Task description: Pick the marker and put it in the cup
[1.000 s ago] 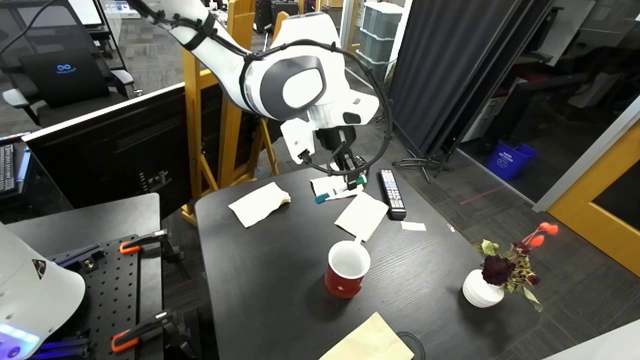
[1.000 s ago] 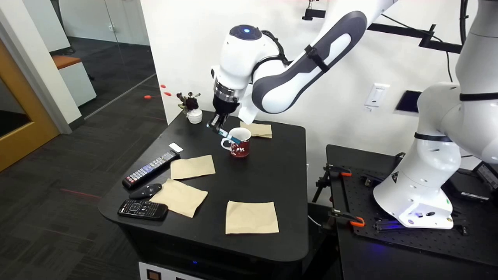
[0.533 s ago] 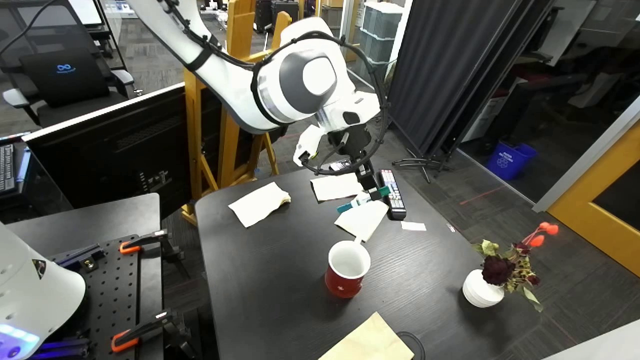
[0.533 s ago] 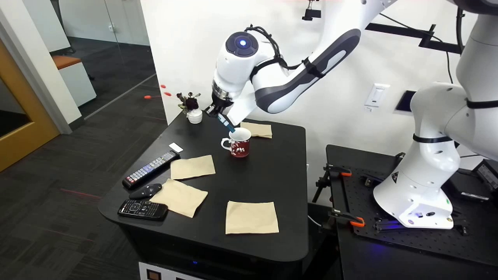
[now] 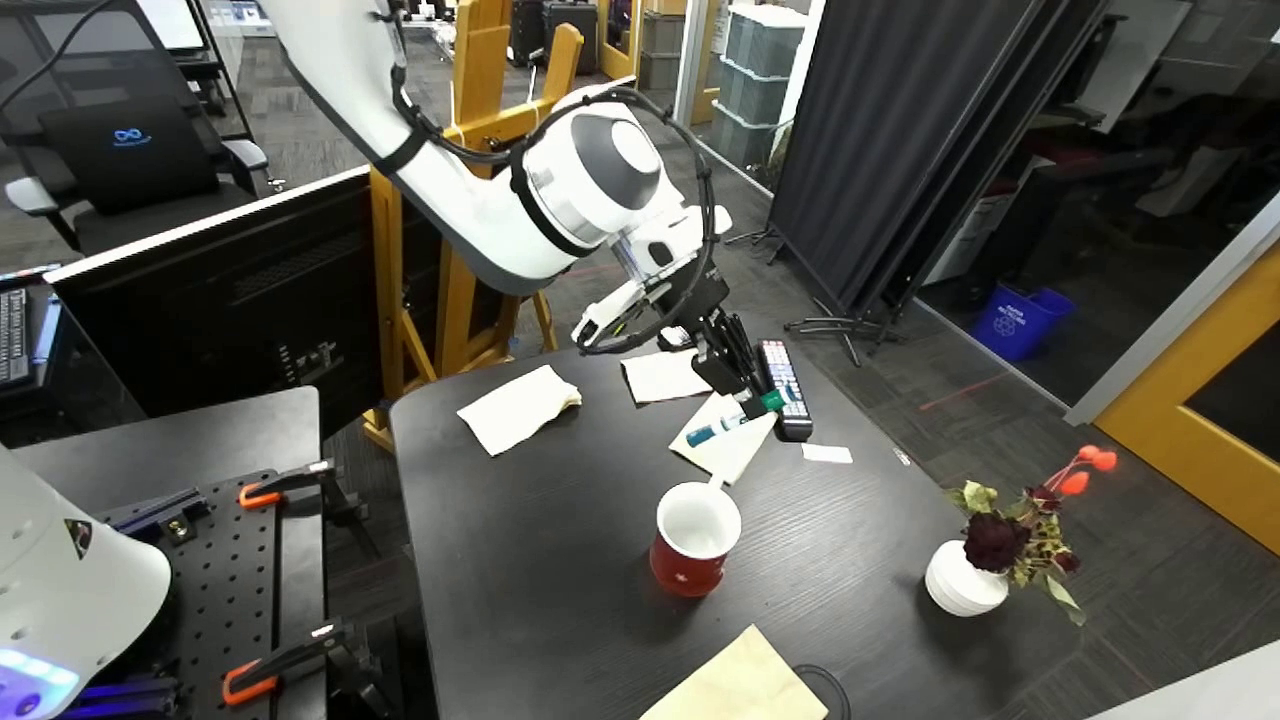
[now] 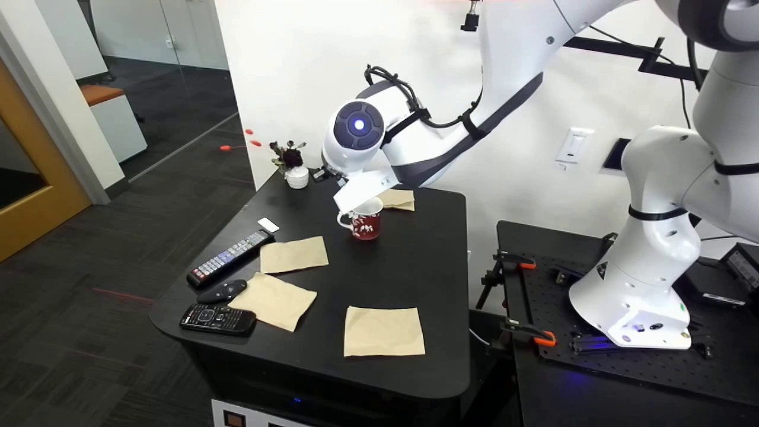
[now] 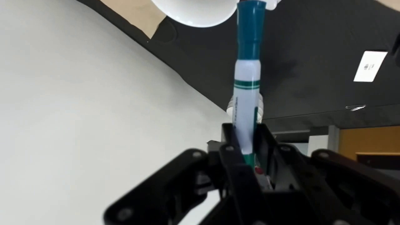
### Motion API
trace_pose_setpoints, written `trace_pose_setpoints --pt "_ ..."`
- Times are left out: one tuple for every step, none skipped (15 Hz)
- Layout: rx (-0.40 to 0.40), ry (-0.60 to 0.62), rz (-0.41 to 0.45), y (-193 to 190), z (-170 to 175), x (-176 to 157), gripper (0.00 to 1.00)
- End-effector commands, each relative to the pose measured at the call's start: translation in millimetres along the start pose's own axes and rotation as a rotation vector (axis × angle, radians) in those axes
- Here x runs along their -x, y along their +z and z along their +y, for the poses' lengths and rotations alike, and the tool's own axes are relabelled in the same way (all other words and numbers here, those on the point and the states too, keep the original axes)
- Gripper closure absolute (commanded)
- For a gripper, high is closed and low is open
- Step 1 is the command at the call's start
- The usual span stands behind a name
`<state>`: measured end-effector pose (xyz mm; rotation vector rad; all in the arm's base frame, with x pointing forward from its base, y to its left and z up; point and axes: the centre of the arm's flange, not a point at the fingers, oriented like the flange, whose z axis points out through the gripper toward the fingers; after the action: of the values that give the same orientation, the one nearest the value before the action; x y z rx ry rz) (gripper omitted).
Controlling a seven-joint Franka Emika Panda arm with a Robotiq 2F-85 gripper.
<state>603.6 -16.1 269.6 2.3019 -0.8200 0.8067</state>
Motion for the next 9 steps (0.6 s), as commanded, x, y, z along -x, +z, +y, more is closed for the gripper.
trace_pose_setpoints --pt "0.103 0.082 0.078 8.1 -2.8 3.4 0.95" --pt "0.130 0.105 0.097 10.6 -1.8 3.4 0.95" --pt "0.154 0.120 0.112 13.4 -1.4 4.4 0.95" --pt "0.179 0.137 0.128 16.7 -1.1 5.6 0.95" --pt "0.202 0.153 0.141 20.7 -0.4 5.7 0.95" --pt "0.221 0.161 0.147 23.0 1.3 5.8 0.95" --pt "0.235 0.170 0.150 26.8 2.0 5.9 0.95" --pt "0.248 0.176 0.153 30.5 3.1 6.5 0.95" --pt "0.259 0.182 0.150 33.1 3.9 6.7 0.95"
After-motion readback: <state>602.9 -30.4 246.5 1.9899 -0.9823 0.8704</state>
